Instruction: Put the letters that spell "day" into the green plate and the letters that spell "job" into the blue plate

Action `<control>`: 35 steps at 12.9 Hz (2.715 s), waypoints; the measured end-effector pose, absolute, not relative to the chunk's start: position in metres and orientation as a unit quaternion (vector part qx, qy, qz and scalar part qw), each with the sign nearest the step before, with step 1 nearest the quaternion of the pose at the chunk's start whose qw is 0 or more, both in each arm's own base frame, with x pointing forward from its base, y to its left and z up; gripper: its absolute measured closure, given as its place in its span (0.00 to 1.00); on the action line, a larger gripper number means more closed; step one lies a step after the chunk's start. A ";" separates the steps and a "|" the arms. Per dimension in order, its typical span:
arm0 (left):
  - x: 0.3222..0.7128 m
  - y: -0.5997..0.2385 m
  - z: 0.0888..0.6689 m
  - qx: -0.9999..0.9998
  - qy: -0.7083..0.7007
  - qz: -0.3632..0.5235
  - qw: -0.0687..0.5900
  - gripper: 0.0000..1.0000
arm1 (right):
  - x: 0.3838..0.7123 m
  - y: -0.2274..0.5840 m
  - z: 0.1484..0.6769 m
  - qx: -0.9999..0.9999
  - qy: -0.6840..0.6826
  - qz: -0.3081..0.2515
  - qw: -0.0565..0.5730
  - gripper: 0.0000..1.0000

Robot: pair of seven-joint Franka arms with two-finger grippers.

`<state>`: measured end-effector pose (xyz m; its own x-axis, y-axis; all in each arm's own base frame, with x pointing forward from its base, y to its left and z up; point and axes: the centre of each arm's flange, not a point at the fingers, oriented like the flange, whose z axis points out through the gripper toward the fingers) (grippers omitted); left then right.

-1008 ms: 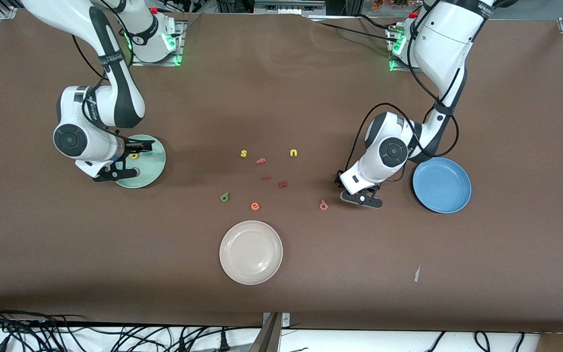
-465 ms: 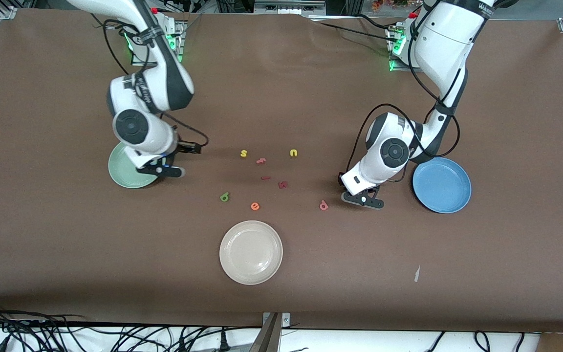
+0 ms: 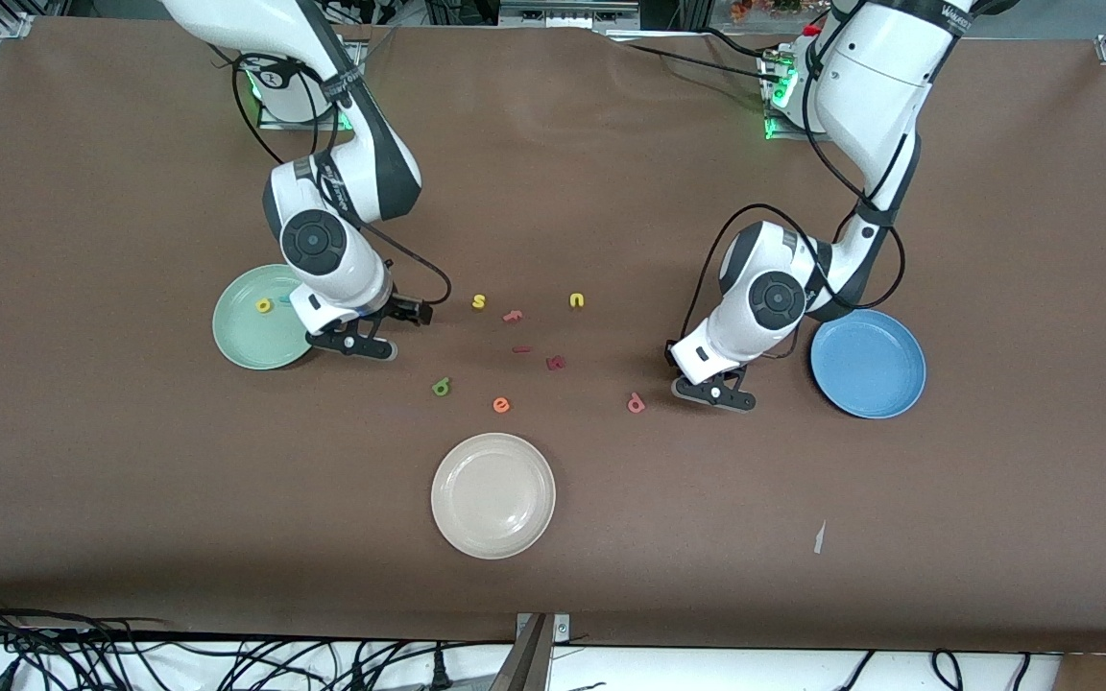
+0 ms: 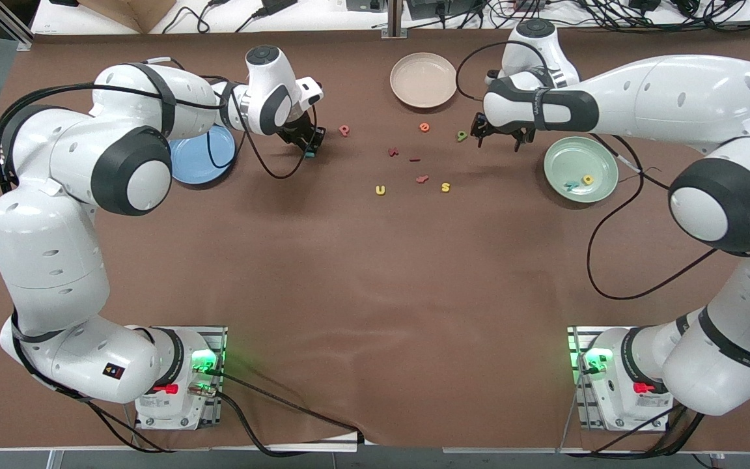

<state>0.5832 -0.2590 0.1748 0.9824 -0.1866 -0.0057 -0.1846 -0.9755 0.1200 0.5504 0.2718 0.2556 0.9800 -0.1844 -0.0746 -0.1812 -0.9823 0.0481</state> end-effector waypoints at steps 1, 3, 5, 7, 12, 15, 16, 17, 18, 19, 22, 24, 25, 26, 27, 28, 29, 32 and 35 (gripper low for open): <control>0.589 -0.254 0.182 0.994 -0.088 -0.002 0.061 0.69 | 0.563 0.279 0.253 0.995 -0.090 -0.029 0.019 0.00; 0.604 -0.231 0.205 0.995 -0.070 0.011 0.063 0.69 | 0.589 0.299 0.245 0.995 -0.094 -0.013 0.015 0.03; 0.615 -0.199 0.233 0.996 -0.066 0.005 0.063 0.69 | 0.603 0.310 0.219 0.993 -0.119 -0.011 0.014 0.09; 0.620 -0.156 0.257 0.995 -0.076 -0.008 0.061 0.69 | 0.611 0.314 0.194 0.992 -0.128 -0.002 0.013 0.15; 0.599 -0.027 0.258 0.989 -0.128 -0.031 0.063 0.69 | 0.618 0.321 0.175 0.992 -0.127 0.023 0.004 0.32; 0.570 -0.006 0.237 0.987 -0.133 -0.061 0.068 0.66 | 0.617 0.324 0.175 0.992 -0.125 0.024 0.003 0.34; 0.562 -0.006 0.229 0.986 -0.133 -0.072 0.069 0.65 | 0.615 0.327 0.175 0.992 -0.122 0.024 0.003 0.34; 0.557 -0.007 0.225 0.986 -0.134 -0.076 0.070 0.58 | 0.614 0.330 0.175 0.993 -0.120 0.024 0.003 0.34; 0.556 -0.008 0.225 0.986 -0.134 -0.076 0.070 0.48 | 0.612 0.333 0.175 0.993 -0.117 0.023 0.003 0.34; 0.557 -0.009 0.227 0.986 -0.135 -0.073 0.070 0.37 | 0.610 0.336 0.175 0.993 -0.115 0.023 0.003 0.34; 0.566 -0.031 0.243 0.985 -0.146 -0.054 0.076 0.19 | 0.609 0.340 0.177 0.993 -0.112 0.025 0.002 0.46; 0.573 -0.090 0.253 0.981 -0.160 -0.037 0.106 0.19 | 0.609 0.340 0.179 0.994 -0.111 0.021 0.003 0.69; 0.573 -0.128 0.253 0.977 -0.182 -0.030 0.112 0.19 | 0.609 0.340 0.179 0.994 -0.109 0.018 0.005 0.70; 0.571 -0.163 0.249 0.973 -0.203 -0.019 0.112 0.19 | 0.608 0.340 0.180 0.995 -0.102 0.012 0.009 0.70; 0.566 -0.194 0.240 0.969 -0.220 -0.012 0.110 0.19 | 0.607 0.339 0.181 0.996 -0.086 -0.002 0.016 0.70; 0.561 -0.215 0.228 0.966 -0.234 -0.008 0.106 0.19 | 0.606 0.334 0.184 0.997 -0.067 -0.016 0.024 0.70; 0.558 -0.227 0.215 0.965 -0.243 -0.001 0.101 0.19 | 0.608 0.325 0.192 0.998 -0.050 -0.030 0.033 0.70; 0.553 -0.241 0.184 0.963 -0.257 0.008 0.079 0.19 | 0.622 0.268 0.231 0.996 0.011 -0.079 0.043 0.70; 0.554 -0.243 0.180 0.961 -0.269 0.010 0.066 0.22 | 0.623 0.180 0.258 0.989 0.063 -0.132 0.035 0.70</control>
